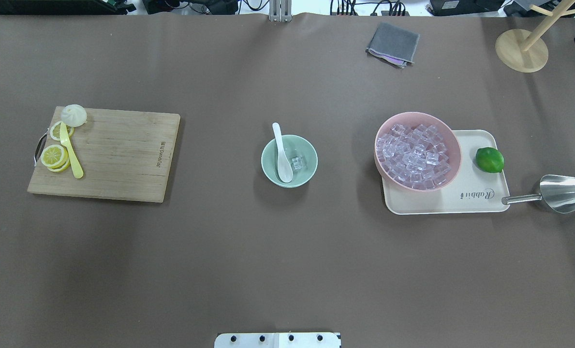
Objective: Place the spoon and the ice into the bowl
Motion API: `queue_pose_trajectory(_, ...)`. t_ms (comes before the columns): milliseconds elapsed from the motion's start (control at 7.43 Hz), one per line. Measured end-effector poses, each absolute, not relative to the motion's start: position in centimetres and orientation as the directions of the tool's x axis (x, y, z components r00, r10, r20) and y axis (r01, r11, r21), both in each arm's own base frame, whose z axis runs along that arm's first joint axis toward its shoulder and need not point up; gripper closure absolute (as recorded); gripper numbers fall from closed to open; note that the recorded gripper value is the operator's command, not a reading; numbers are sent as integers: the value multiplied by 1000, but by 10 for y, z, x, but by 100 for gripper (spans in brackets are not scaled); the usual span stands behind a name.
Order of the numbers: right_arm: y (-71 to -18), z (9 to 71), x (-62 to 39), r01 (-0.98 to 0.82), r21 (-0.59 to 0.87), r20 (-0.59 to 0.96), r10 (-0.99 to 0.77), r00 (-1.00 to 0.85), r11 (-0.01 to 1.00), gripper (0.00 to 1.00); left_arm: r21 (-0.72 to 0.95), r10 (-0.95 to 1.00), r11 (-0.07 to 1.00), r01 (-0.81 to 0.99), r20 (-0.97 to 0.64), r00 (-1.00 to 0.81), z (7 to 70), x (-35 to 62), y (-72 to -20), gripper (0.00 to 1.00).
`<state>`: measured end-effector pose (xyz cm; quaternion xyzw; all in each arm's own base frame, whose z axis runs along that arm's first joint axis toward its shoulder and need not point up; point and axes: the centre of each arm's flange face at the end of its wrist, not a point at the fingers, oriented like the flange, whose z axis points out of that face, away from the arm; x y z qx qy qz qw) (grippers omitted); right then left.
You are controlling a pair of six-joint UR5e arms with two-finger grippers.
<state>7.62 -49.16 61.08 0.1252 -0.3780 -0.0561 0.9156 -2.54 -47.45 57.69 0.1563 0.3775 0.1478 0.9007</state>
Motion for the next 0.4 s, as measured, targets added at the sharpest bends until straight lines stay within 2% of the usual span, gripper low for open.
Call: queue_pose_trajectory(404, -488, 613, 76, 9, 270, 681, -197, 706, 963, 0, 399, 390, 905, -150, -632, 670, 575, -25, -475, 2)
